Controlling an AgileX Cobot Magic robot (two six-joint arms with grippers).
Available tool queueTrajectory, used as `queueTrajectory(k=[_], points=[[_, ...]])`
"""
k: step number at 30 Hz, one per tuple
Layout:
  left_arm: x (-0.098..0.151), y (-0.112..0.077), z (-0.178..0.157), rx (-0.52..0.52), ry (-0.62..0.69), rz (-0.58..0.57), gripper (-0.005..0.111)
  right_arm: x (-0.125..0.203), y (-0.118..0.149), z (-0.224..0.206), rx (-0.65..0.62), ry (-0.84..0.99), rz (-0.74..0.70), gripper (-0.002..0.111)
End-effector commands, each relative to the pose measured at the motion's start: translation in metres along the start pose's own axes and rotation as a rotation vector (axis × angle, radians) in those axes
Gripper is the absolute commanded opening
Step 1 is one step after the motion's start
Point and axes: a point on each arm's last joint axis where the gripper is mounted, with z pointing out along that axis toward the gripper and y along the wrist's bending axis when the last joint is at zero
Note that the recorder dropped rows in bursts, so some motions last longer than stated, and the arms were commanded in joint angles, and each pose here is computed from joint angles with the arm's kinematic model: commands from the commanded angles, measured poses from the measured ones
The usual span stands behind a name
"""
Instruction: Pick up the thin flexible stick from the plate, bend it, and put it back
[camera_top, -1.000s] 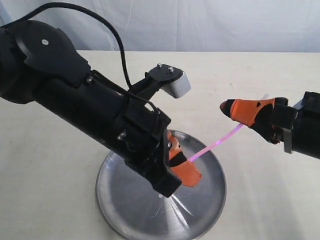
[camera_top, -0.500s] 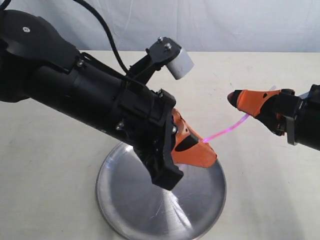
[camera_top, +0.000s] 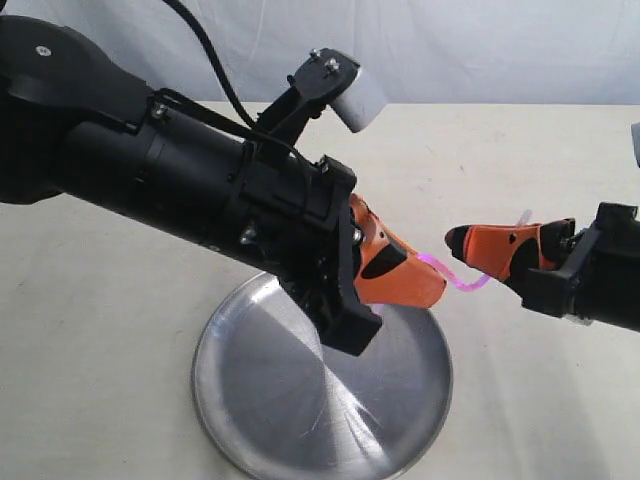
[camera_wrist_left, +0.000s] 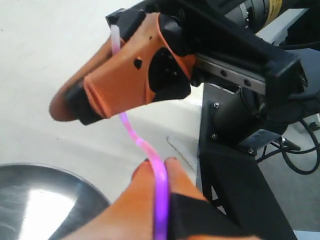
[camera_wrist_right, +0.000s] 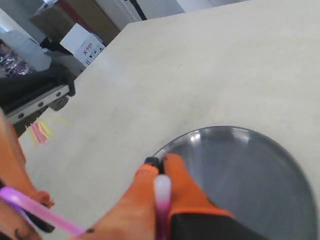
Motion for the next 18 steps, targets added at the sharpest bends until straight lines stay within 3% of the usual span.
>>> queueTrajectory(k=[1, 7, 18], points=[[-0.014, 0.005, -0.003, -0.077, -0.101, -0.038, 0.0, 0.008, 0.016, 0.004, -0.118, 0.081, -0.109, -0.001], [-0.014, 0.005, -0.003, -0.077, -0.101, -0.038, 0.0, 0.006, 0.033, 0.015, -0.118, 0.161, -0.288, -0.001], [-0.014, 0.007, -0.004, -0.099, -0.105, -0.034, 0.0, 0.009, 0.038, 0.019, -0.115, 0.191, -0.35, -0.001]])
